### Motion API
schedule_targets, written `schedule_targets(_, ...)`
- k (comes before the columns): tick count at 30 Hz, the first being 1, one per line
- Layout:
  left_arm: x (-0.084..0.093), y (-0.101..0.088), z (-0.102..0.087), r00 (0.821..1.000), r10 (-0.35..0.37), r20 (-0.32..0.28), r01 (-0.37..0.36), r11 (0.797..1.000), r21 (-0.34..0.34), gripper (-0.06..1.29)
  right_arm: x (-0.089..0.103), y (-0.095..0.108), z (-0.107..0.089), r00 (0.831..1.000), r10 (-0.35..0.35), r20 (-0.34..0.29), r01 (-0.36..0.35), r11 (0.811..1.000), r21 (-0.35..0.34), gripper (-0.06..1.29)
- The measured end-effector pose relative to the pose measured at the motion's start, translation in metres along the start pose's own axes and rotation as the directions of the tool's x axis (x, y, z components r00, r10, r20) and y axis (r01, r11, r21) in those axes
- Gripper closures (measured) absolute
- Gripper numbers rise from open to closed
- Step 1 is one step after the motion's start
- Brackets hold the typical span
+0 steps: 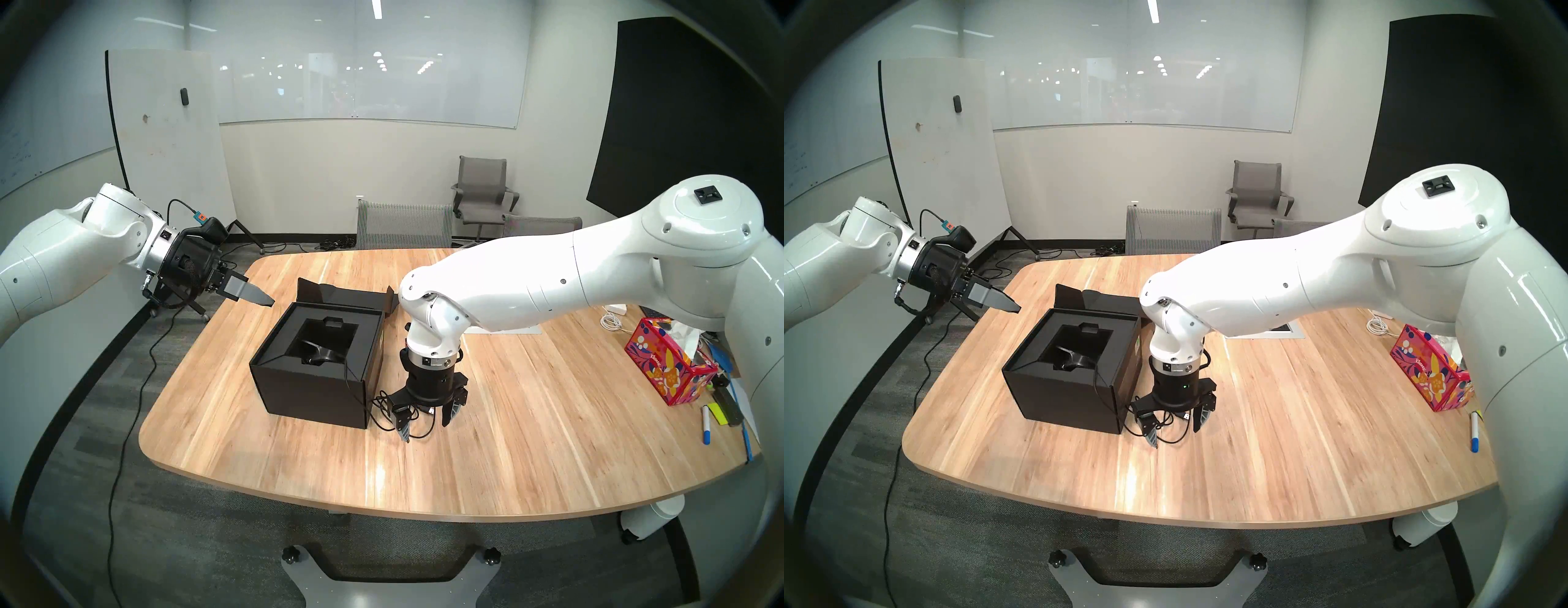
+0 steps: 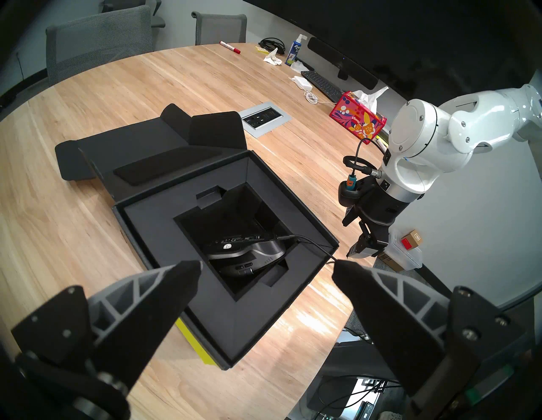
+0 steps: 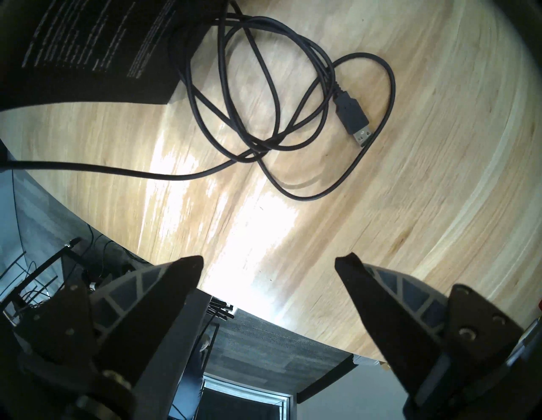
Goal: Open the box and place the mouse inside
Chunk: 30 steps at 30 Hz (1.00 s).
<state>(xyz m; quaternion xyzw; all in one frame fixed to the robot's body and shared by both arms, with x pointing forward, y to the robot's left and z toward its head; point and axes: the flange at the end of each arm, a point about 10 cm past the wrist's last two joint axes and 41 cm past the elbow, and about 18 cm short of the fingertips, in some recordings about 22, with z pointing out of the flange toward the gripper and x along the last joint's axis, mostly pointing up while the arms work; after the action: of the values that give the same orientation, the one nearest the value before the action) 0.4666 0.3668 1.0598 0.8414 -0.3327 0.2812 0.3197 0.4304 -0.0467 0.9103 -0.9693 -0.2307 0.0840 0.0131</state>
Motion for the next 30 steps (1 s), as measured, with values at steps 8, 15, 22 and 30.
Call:
schedule_targets(8,0.0,0.0,0.0,1.0,0.0,0.0,0.0,1.0,0.0,0.0,0.002,0.002,0.005,1.0,0.008,0.009,-0.008,1.0,-0.001,0.02)
schedule_targets(15,0.0,0.0,0.0,1.0,0.0,0.001,0.0,1.0,0.0,0.0,0.005,0.004,0.009,1.0,0.015,0.012,-0.015,1.0,-0.005,0.02)
schedule_targets(22,0.0,0.0,0.0,1.0,0.0,0.002,0.0,1.0,0.0,0.0,0.01,0.005,0.011,1.0,0.022,0.01,-0.022,1.0,-0.014,0.02)
schedule_targets(30,0.0,-0.001,0.0,1.0,0.0,0.002,0.0,1.0,0.001,0.0,0.011,0.003,0.018,1.0,0.021,0.013,-0.021,0.999,-0.043,0.02)
